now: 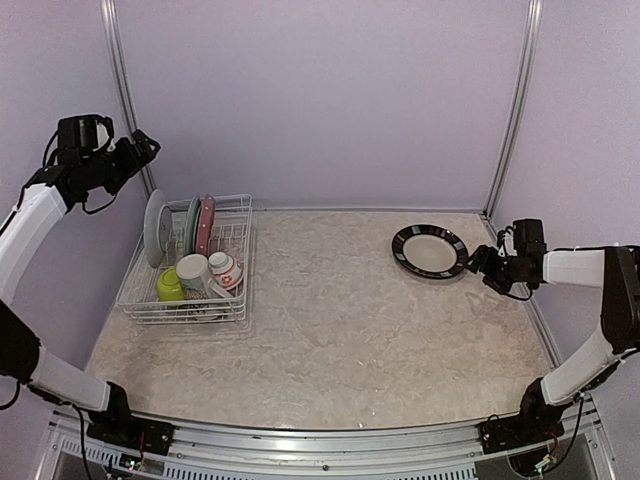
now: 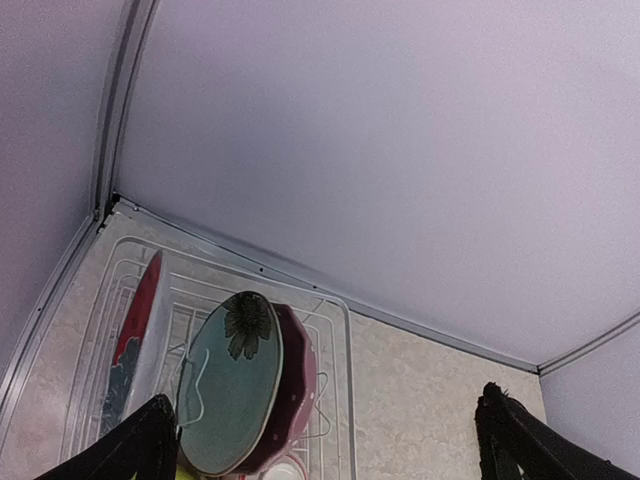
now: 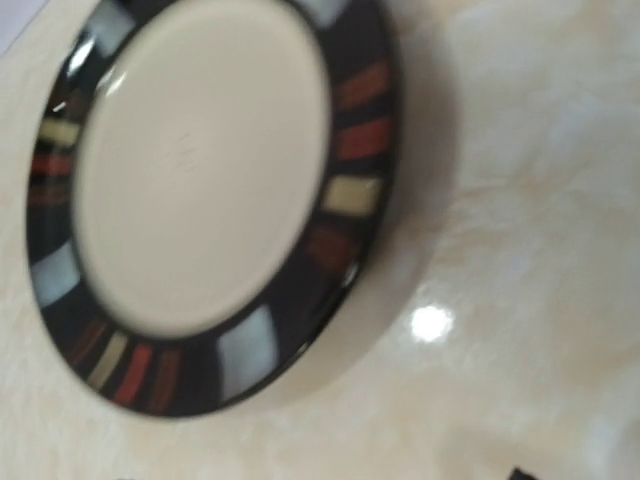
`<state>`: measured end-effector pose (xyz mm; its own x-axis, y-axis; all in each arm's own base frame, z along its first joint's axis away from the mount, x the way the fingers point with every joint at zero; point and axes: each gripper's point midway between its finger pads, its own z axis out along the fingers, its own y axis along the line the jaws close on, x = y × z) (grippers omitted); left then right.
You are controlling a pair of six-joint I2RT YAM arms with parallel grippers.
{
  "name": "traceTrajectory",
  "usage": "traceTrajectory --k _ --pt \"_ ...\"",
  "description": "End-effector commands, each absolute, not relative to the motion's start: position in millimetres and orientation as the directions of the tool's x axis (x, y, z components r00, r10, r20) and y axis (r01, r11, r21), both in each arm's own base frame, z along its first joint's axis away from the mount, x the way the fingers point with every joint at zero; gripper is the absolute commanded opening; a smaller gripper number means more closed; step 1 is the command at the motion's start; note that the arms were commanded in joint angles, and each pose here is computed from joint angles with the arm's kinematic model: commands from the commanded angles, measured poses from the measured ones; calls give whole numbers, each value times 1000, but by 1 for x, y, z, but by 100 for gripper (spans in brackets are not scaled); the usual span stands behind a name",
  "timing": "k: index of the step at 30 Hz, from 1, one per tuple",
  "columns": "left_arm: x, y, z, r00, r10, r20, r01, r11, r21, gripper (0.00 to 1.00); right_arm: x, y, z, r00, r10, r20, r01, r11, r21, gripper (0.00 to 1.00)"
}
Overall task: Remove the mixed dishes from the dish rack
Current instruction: Grab the plate from the dish rack.
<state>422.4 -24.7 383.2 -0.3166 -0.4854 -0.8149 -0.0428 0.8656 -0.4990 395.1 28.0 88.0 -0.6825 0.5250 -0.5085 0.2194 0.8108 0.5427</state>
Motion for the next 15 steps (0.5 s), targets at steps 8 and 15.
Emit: traceTrajectory --k 8,15 --pt "460 45 312 -510 -566 -648 -279 821 -498 98 384 66 134 -725 381 -574 105 885 454 78" --pt "478 52 263 -621 -575 -533 -337 809 -481 96 383 82 135 -740 355 -572 78 889 451 78"
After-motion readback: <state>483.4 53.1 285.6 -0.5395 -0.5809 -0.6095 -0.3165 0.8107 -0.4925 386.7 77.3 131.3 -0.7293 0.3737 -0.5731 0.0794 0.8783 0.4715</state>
